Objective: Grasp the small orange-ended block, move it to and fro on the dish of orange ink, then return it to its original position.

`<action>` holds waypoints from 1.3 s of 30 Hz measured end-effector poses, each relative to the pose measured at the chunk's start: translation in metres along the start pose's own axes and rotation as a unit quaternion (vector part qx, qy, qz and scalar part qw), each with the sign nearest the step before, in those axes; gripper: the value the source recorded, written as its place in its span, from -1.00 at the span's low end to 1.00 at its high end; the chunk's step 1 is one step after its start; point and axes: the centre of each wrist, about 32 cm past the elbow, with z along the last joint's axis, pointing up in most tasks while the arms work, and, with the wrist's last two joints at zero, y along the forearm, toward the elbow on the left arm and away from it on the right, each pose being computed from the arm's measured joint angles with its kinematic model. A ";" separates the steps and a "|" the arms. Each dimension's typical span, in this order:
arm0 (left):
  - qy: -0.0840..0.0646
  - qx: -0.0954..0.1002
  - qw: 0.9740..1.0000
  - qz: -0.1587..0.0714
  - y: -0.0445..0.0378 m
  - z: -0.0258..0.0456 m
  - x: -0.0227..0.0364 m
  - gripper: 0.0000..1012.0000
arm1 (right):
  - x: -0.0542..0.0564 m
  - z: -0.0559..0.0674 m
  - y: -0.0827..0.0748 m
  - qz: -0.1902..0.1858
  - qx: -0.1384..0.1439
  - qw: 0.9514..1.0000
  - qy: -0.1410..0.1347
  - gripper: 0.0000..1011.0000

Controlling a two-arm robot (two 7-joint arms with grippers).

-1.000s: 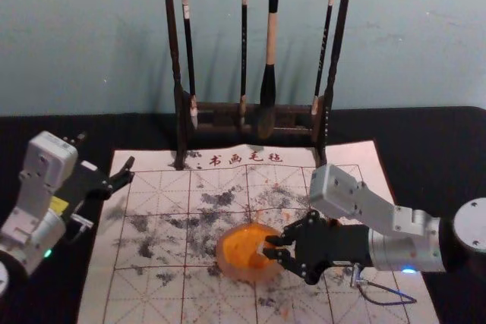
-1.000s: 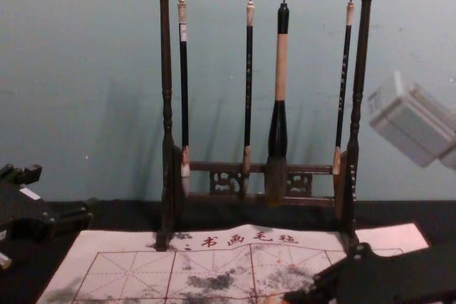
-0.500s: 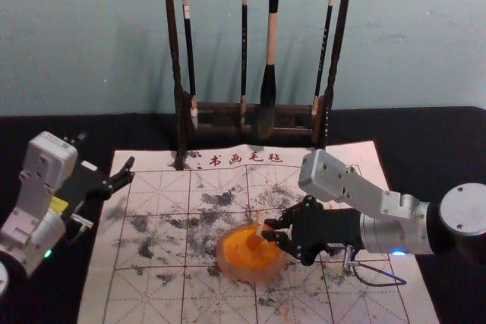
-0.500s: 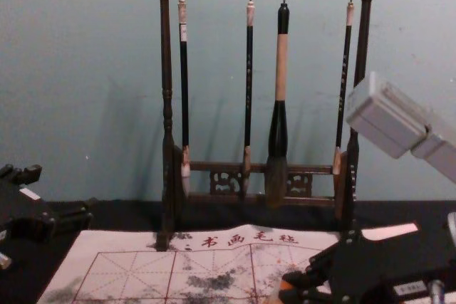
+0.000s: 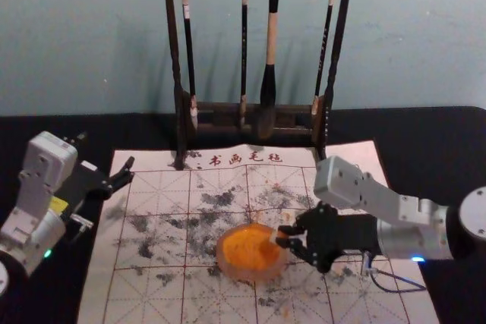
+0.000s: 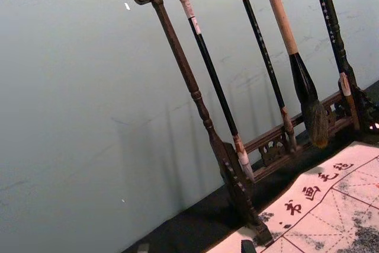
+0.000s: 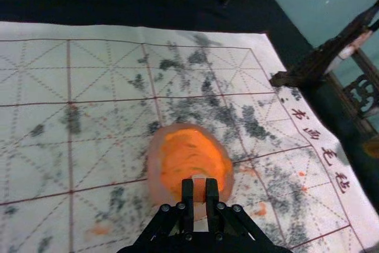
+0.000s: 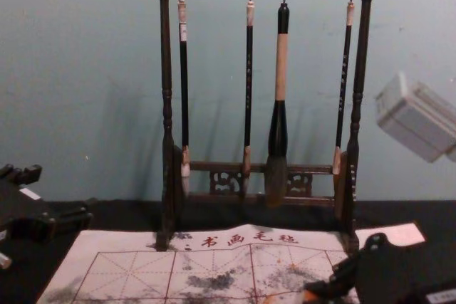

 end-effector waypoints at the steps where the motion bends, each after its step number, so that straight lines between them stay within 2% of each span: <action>1: 0.000 0.000 1.000 0.000 0.0000 0.0000 0.0000 0.98 | -0.002 0.000 -0.002 0.004 0.000 1.000 -0.002 -0.82; 7: 0.000 0.000 1.000 0.000 0.0000 0.0000 0.0000 0.98 | -0.009 0.003 -0.006 0.019 0.001 1.000 -0.008 -0.82; 14: 0.000 0.000 1.000 0.000 0.0000 0.0000 0.0000 0.98 | -0.013 0.009 0.001 0.029 0.006 0.999 -0.012 -0.82; 18: 0.000 0.000 1.000 0.000 0.0000 0.0000 0.0000 0.98 | -0.011 0.011 0.007 0.029 0.005 0.999 -0.013 -0.82; 28: 0.000 0.000 1.000 0.000 0.0000 0.0000 0.0000 0.98 | 0.002 0.012 0.019 0.003 -0.006 1.000 -0.008 -0.82; 34: 0.000 0.000 1.000 0.000 0.0000 0.0000 0.0000 0.98 | 0.006 0.010 0.015 -0.008 -0.010 1.000 -0.005 -0.82; 39: 0.000 0.000 1.000 0.000 0.0000 0.0000 0.0000 0.98 | 0.005 0.009 0.006 -0.011 -0.013 1.000 -0.005 -0.82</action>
